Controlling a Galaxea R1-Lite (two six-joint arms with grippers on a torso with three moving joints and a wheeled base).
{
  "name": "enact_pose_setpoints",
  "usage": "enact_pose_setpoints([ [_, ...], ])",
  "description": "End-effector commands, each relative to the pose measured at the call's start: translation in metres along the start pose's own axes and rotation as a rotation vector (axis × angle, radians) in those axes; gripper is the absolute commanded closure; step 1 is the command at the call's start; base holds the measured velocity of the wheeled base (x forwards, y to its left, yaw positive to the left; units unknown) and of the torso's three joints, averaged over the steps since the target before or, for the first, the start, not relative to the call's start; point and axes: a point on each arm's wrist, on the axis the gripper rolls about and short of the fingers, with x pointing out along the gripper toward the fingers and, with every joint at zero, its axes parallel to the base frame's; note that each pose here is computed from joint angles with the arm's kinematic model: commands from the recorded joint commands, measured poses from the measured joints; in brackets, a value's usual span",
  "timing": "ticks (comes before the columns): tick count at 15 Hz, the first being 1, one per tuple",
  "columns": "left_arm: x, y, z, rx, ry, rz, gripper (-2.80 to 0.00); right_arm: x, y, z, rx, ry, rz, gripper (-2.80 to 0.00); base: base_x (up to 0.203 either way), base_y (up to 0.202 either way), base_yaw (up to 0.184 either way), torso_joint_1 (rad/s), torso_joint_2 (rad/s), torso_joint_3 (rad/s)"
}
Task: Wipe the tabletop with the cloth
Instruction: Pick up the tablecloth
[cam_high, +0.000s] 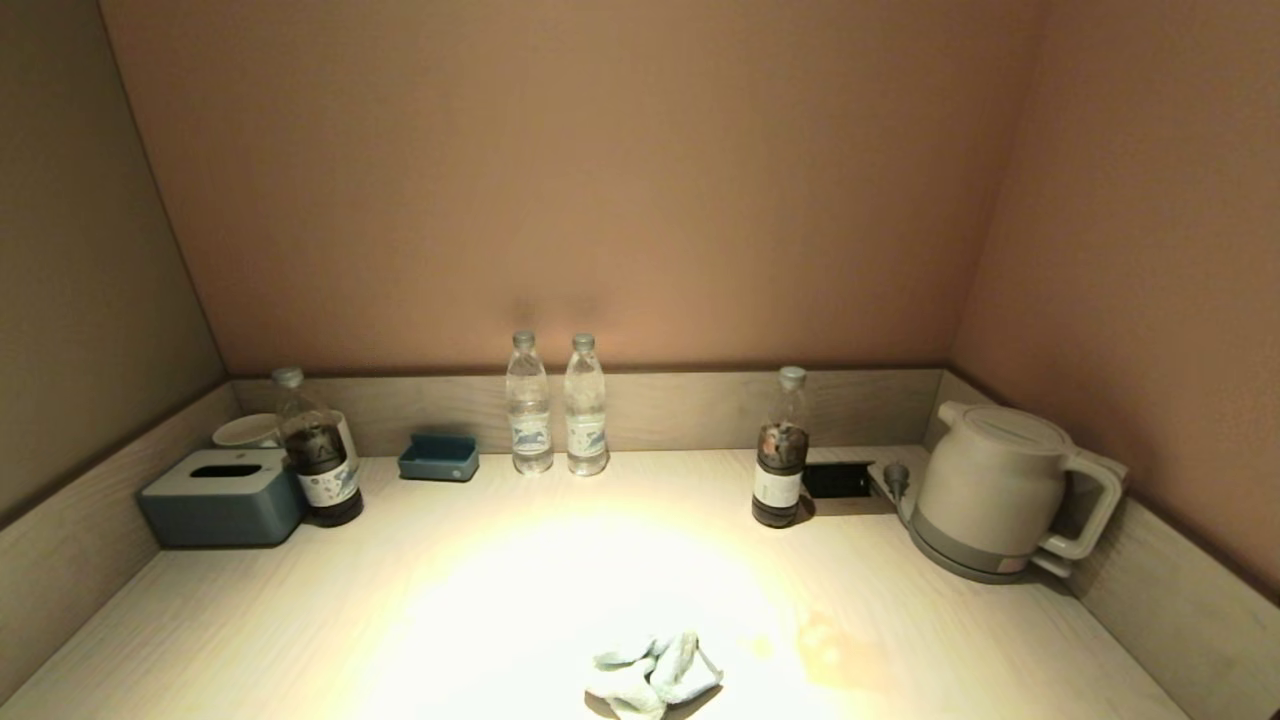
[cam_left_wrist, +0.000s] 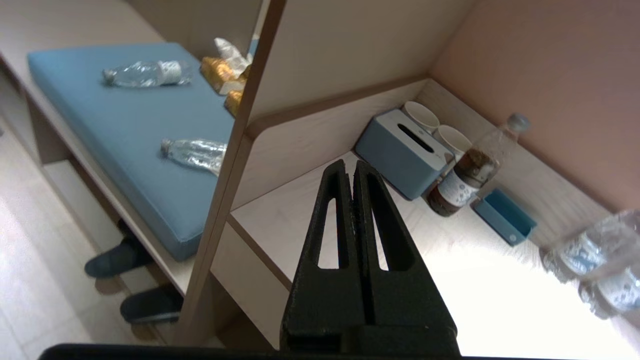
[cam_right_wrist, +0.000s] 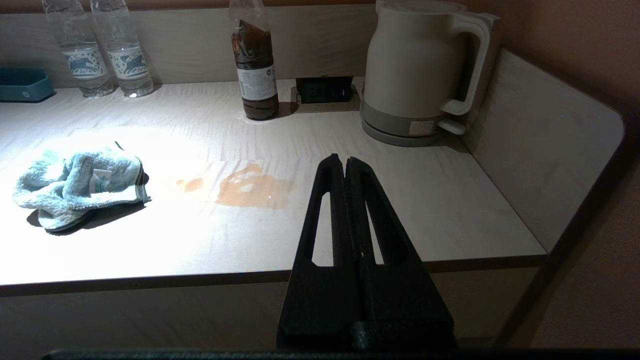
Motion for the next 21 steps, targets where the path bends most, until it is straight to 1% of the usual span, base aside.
enact_pose_setpoints([
  [1,-0.010,0.017,-0.016,-0.011,-0.045,-0.038,0.00,0.000,0.000,0.000,0.000,0.001,0.000,0.00,0.000,0.000,0.000,0.000,0.00,0.000],
  [2,-0.014,0.025,-0.025,0.006,-0.075,-0.084,0.00,0.000,0.000,0.000,0.000,0.001,0.000,0.00,0.000,0.000,0.000,0.000,0.00,0.000],
  [3,-0.018,0.032,-0.035,0.039,-0.105,-0.134,0.00,0.000,0.000,0.000,0.000,0.001,0.000,0.00,0.000,0.000,0.000,0.000,0.00,0.000],
  [4,-0.020,0.038,-0.045,0.088,-0.138,-0.187,0.00,0.000,0.000,0.000,0.000,0.001,0.000,0.00,0.000,0.000,0.000,0.000,0.00,0.000],
  [5,-0.019,0.040,-0.053,0.131,-0.160,-0.227,0.00,0.000,0.000,0.000,0.000,0.001,0.001,0.00,0.000,0.000,0.000,0.000,0.00,0.000],
  [6,-0.013,0.037,-0.061,0.150,-0.176,-0.293,0.00,0.000,0.000,0.000,0.000,0.001,0.000,0.00,0.000,0.000,0.000,0.000,0.00,0.000],
  [7,-0.008,0.034,-0.069,0.180,-0.173,-0.379,0.00,0.000,0.000,0.000,0.000,0.001,0.000,0.00,0.000,0.000,0.000,0.000,0.00,0.000],
  [8,-0.004,0.032,-0.078,0.213,-0.163,-0.446,0.00,0.000,0.000,0.000,0.000,0.001,0.000,0.00,0.000,0.000,0.000,0.000,0.00,0.000],
  [9,-0.001,0.031,-0.083,0.229,-0.178,-0.506,0.00,0.000,0.000,0.000,0.000,0.001,0.000,0.00,0.000,0.000,0.000,0.000,0.00,0.000],
  [10,-0.001,0.030,-0.084,0.240,-0.189,-0.539,0.00,0.000,0.000,0.000,0.000,0.001,0.000,0.00,0.000,0.000,0.000,0.000,0.00,0.000],
  [11,0.001,0.029,-0.089,0.262,-0.188,-0.610,0.00,0.000,0.000,0.000,0.000,0.001,0.000,0.00,0.000,0.000,0.000,0.000,0.00,0.000],
  [12,0.003,0.029,-0.096,0.296,-0.176,-0.633,0.00,0.000,0.000,0.000,0.000,0.001,0.000,0.00,0.000,0.000,0.000,0.000,0.00,0.000],
  [14,0.008,0.031,-0.109,0.375,-0.137,-0.639,0.00,0.000,0.000,0.000,0.000,0.001,0.000,0.00,0.000,0.000,0.000,0.000,0.00,0.000],
  [17,0.008,0.032,-0.114,0.399,-0.083,-0.677,0.00,0.000,0.000,0.000,0.000,0.001,0.001,0.00,0.000,0.000,0.000,0.000,0.00,0.000],
  [18,0.008,0.032,-0.117,0.414,-0.049,-0.703,0.00,0.000,0.000,0.000,0.000,0.001,0.000,0.00,0.000,0.000,0.000,0.000,0.00,0.000],
  [19,0.008,0.032,-0.117,0.415,-0.049,-0.703,0.00,0.000,0.000,0.000,0.000,0.001,0.000,0.00,0.000,0.000,0.000,0.000,0.00,0.000],
  [21,0.009,0.035,-0.125,0.443,0.039,-0.706,0.00,0.000,0.000,0.000,0.000,0.001,0.000,0.00,0.000,0.000,0.000,0.000,0.00,0.000],
])
